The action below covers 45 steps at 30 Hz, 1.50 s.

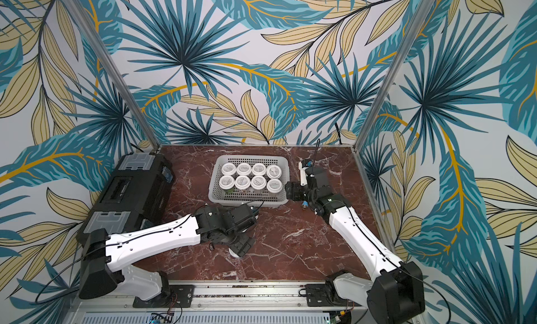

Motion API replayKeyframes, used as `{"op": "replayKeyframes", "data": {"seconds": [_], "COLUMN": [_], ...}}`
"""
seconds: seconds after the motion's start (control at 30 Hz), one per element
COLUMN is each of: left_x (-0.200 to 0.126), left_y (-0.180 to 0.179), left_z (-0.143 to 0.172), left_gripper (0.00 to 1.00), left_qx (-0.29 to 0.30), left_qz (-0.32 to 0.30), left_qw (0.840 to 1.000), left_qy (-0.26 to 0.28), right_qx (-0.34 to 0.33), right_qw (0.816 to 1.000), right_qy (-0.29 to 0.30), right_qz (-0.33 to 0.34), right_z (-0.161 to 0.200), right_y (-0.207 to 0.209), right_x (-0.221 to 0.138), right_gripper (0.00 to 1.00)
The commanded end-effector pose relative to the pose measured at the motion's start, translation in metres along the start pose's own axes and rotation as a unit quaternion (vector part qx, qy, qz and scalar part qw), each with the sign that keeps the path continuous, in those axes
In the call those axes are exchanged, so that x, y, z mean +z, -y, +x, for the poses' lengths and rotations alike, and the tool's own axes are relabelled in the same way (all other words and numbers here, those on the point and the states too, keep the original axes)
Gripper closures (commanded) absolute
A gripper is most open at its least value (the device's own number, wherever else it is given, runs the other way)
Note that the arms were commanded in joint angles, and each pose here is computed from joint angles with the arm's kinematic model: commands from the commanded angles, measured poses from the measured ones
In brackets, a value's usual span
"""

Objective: Put the yogurt in the basket
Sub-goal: Pick up the yogurt from the center of the board.

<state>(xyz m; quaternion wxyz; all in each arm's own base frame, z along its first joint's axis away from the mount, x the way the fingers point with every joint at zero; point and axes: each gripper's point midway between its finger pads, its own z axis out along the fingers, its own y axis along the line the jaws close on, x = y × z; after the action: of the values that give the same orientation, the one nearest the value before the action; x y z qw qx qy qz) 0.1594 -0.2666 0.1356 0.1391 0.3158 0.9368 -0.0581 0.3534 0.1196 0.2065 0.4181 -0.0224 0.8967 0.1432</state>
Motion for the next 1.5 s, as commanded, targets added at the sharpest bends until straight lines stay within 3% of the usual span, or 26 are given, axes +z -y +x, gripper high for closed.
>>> {"op": "replayKeyframes", "data": {"seconds": [0.0,0.53,1.47], "left_x": [0.004,0.039,0.061], "left_y": [-0.004,-0.010,-0.007], "left_z": [-0.004,0.017,0.032], "left_gripper": [0.13,0.17,0.25], "left_qx": [-0.018,-0.025,-0.028], "left_qz": [-0.006,-0.011,0.003], "left_qw": [0.999,1.000,0.999], "left_qy": [0.029,0.010,-0.022], "right_qx": [0.009,0.015,0.014], "right_qw": [1.000,1.000,1.000], "right_qy": [-0.005,-0.008,-0.014], "right_qz": [-0.006,-0.018,-0.022], "right_z": [0.006,0.008,0.009], "right_y": [0.000,-0.003,-0.005], "right_x": [0.008,0.013,0.015], "right_gripper": [0.16,0.16,0.18]}}
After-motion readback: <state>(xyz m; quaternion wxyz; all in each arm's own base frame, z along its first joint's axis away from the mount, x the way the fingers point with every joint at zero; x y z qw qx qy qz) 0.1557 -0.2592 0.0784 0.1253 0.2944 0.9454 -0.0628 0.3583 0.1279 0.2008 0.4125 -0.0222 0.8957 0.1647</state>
